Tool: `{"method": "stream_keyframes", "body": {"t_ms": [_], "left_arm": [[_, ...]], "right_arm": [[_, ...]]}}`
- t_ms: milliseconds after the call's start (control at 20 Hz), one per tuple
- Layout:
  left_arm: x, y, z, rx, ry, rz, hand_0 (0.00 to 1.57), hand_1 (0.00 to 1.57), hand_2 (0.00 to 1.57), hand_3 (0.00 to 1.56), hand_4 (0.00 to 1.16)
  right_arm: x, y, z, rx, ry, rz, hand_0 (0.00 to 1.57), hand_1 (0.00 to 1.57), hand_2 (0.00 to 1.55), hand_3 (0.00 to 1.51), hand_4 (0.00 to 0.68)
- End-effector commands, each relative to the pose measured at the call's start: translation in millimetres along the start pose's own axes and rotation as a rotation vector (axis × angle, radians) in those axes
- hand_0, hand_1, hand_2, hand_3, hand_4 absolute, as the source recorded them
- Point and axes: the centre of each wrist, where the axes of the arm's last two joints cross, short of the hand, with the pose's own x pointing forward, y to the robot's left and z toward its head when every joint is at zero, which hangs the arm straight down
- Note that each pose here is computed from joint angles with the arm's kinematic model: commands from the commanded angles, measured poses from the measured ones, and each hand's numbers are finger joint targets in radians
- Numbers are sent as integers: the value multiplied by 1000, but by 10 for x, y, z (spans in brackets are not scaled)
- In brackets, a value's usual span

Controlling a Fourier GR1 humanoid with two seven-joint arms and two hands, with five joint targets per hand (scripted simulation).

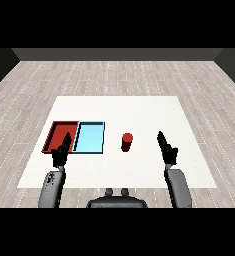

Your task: Pick the red can and put it in the red box

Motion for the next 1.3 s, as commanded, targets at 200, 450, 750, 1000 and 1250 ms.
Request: {"method": "stream_keyframes", "body": {"t_ms": [200, 450, 750, 1000, 1250], "left_arm": [[76, -224, -106, -52, -20, 44, 0, 0, 0, 0, 0], [390, -200, -165, -32, -464, 158, 0, 0, 0, 0, 0], [58, -370, -228, -30, -476, 172, 0, 0, 0, 0, 0], [118, -274, -70, -42, -476, 182, 0, 0, 0, 0, 0], [200, -365, -87, -37, -489, 183, 0, 0, 0, 0, 0]], "right_arm": [[-80, -158, -144, -29, 12, -37, 0, 0, 0, 0, 0], [51, -138, -68, -34, -340, -113, 0, 0, 0, 0, 0], [35, -194, -328, 0, -352, -134, 0, 0, 0, 0, 0], [-187, -165, -300, -5, -329, -121, 0, 0, 0, 0, 0], [-196, 57, -298, 18, -324, -154, 0, 0, 0, 0, 0]]}}
